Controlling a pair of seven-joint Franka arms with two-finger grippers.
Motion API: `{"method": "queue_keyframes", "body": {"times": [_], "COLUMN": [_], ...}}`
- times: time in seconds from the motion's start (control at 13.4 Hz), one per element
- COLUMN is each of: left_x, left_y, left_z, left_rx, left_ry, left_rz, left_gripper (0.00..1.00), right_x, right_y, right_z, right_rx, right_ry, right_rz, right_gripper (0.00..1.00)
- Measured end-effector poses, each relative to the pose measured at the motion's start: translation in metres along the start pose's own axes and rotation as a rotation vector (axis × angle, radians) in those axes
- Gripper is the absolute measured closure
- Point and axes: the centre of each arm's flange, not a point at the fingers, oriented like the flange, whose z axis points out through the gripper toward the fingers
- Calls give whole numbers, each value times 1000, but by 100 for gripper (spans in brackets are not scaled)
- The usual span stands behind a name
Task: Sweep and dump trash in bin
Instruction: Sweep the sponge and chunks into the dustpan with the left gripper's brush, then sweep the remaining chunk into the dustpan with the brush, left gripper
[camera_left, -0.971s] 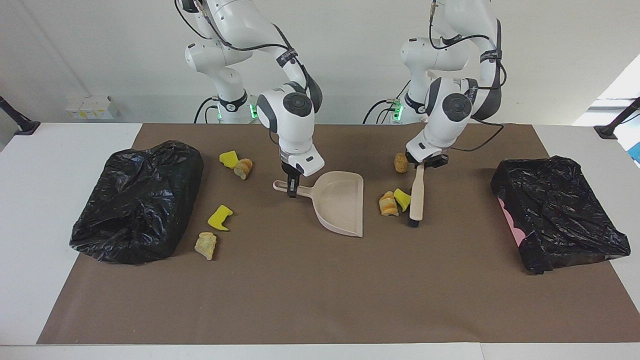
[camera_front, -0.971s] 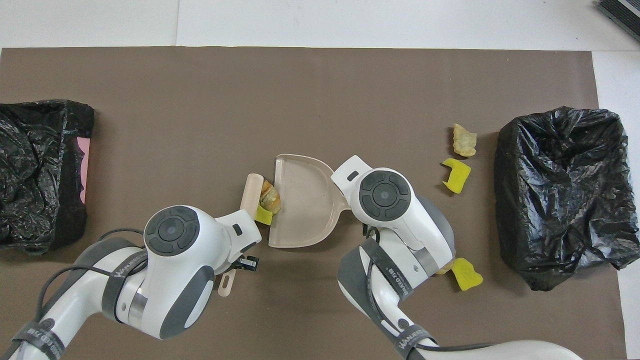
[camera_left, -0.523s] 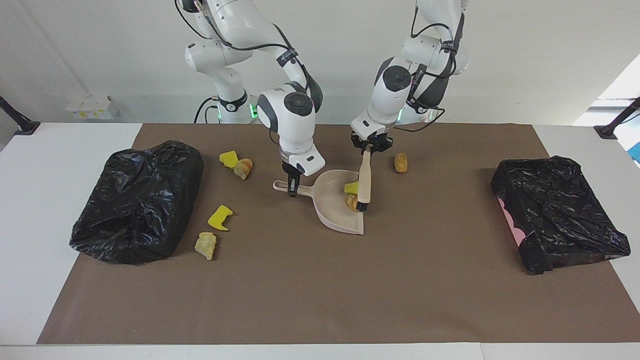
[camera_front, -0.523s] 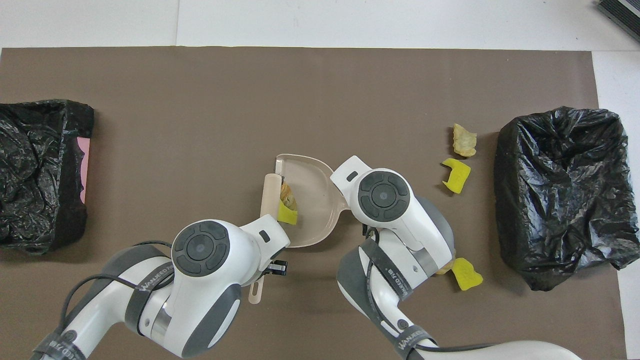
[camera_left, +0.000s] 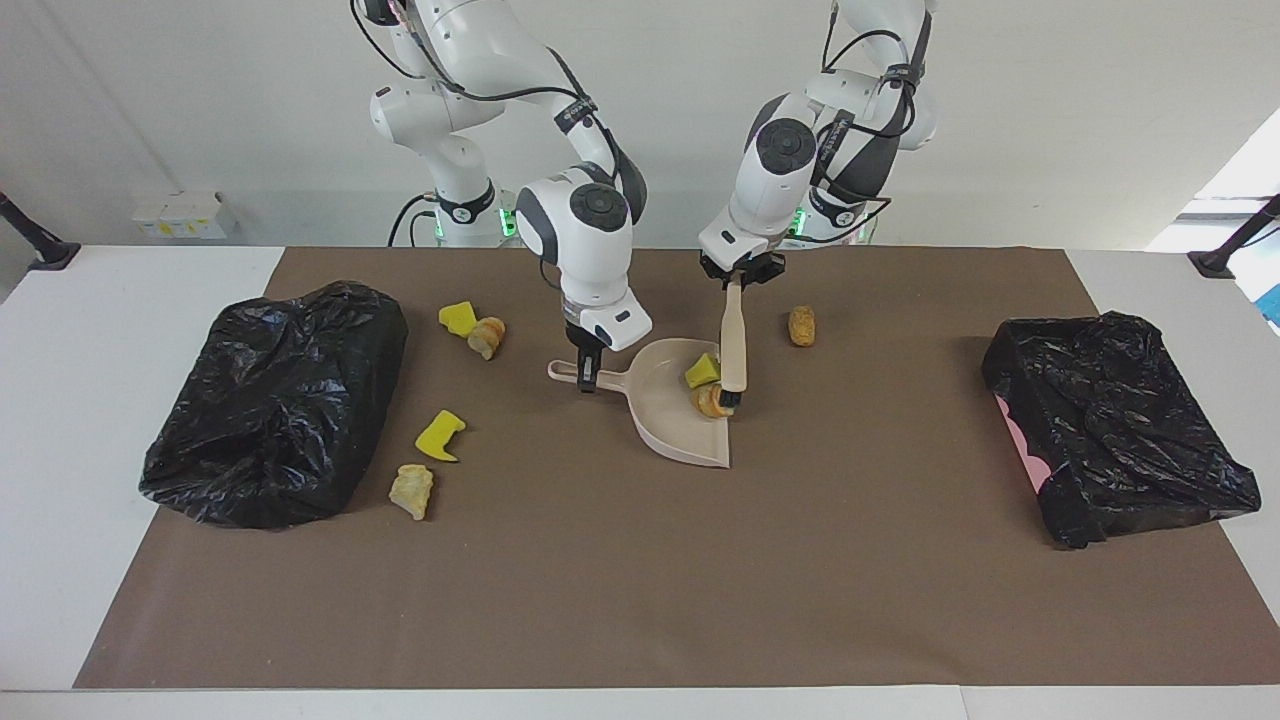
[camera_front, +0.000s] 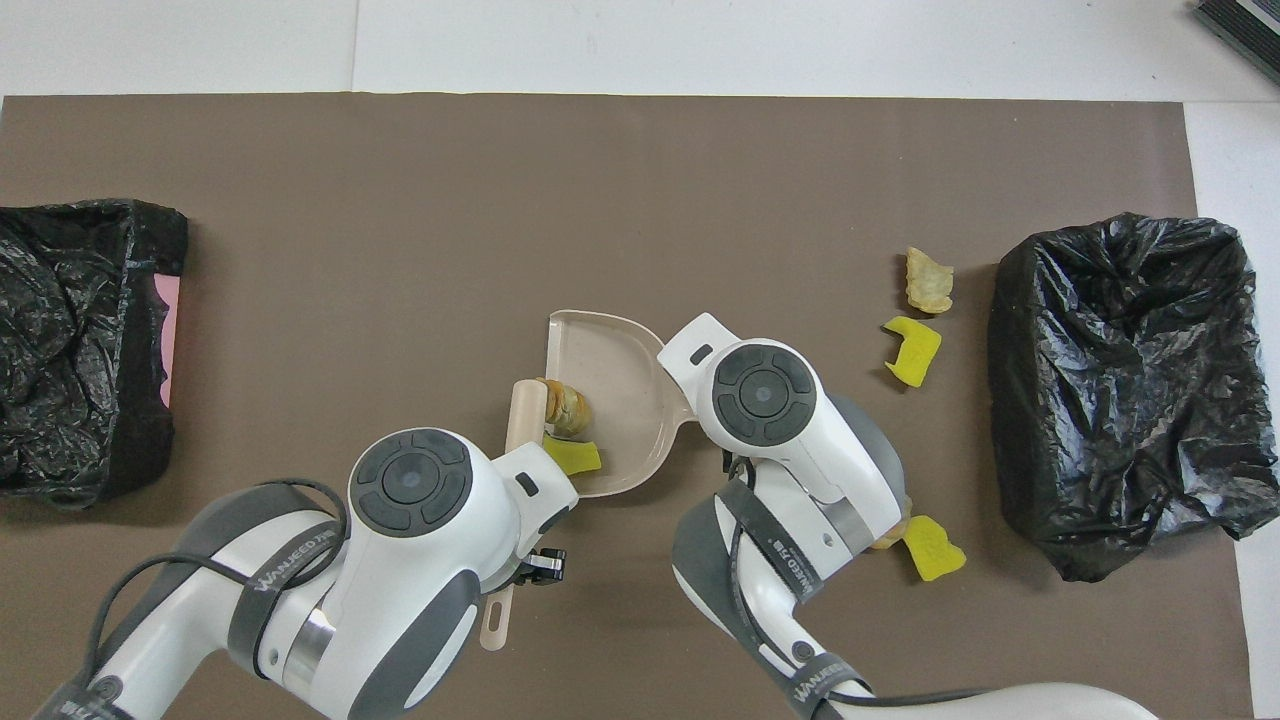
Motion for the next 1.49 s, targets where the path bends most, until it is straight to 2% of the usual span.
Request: {"method": "queue_keyframes", "body": {"times": [0.22,0.52,0.9,1.05,1.49], "left_x": [-11,-39,-40,-37,-62], "left_y": [-3,-21,-41,-53,-79], "left_z": [12,24,21,21,45], "left_rx": [17,93,199,233,256], "left_ry": [-26,-144,-110,-94,-134], "left_rz": [-68,-193,-448,-499,-560], "left_gripper": [74,74,74,74,74], "right_x": [1,2,16,24,28], "right_y": [0,-1,-7,-12,-18], "right_z": [0,-1,-6,-8,-4], "right_rx": [-4,-14,-80,-102,-100], "right_ry": [-5,-15,-57,-73,-86], "right_rz": [-7,-60,-184,-221,-278], "right_gripper": [69,69,69,69,69]}}
